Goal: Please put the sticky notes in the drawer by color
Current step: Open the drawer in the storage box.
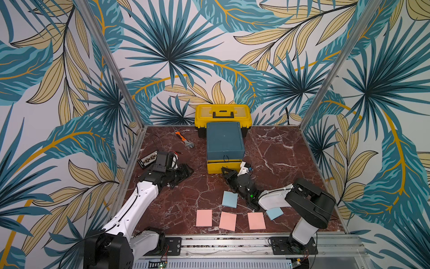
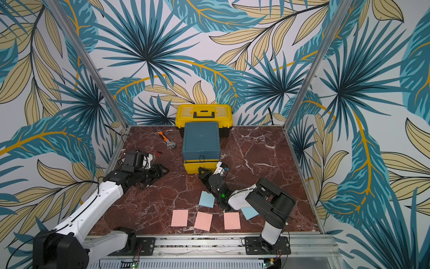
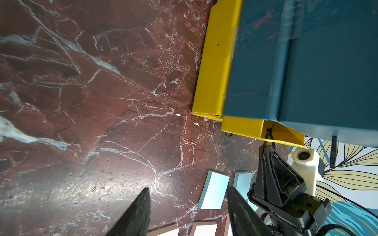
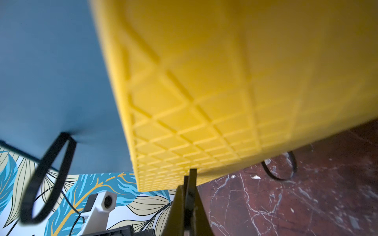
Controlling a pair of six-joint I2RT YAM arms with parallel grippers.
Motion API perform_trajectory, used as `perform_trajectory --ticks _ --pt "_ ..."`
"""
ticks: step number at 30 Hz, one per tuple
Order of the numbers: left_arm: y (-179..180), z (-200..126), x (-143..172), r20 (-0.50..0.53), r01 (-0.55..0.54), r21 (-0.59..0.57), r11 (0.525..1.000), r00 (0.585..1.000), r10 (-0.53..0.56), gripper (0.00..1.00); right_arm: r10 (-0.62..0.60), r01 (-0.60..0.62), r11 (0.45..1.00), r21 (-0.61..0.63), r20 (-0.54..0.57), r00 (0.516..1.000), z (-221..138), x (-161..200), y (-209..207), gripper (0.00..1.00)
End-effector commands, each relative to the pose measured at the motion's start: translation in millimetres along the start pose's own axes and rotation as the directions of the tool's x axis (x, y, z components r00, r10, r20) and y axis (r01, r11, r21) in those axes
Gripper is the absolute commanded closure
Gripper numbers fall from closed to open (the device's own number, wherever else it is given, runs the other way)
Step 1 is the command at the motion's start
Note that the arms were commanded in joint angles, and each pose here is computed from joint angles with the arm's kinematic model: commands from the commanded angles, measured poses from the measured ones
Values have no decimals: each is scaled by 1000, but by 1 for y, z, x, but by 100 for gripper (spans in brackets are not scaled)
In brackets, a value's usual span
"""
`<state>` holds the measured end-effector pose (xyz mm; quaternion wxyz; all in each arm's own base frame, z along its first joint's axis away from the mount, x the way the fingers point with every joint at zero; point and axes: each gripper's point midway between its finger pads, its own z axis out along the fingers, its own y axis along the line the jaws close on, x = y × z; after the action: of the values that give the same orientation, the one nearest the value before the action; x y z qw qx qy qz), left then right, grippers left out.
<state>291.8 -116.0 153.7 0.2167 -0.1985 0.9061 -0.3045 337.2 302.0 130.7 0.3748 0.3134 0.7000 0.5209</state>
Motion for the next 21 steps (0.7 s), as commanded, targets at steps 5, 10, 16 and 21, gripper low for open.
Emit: perform_trajectory --ticks 5,10,16,21 --pt "-2 -3 -8 9 -16 -16 1000 1000 16 39 28 -30 998 -53 -28 999 -13 14 10 100" --pt "-6 -6 -11 13 -24 -15 1000 1000 24 39 26 -28 998 -53 -30 999 -26 19 11 100" --pt "-6 -6 -11 11 -20 -15 1000 1000 20 39 18 -19 999 -28 -36 999 -43 23 5 100" --pt "-5 -5 -9 8 -15 -15 1000 1000 15 39 9 -10 1000 -15 -49 999 -54 31 5 100"
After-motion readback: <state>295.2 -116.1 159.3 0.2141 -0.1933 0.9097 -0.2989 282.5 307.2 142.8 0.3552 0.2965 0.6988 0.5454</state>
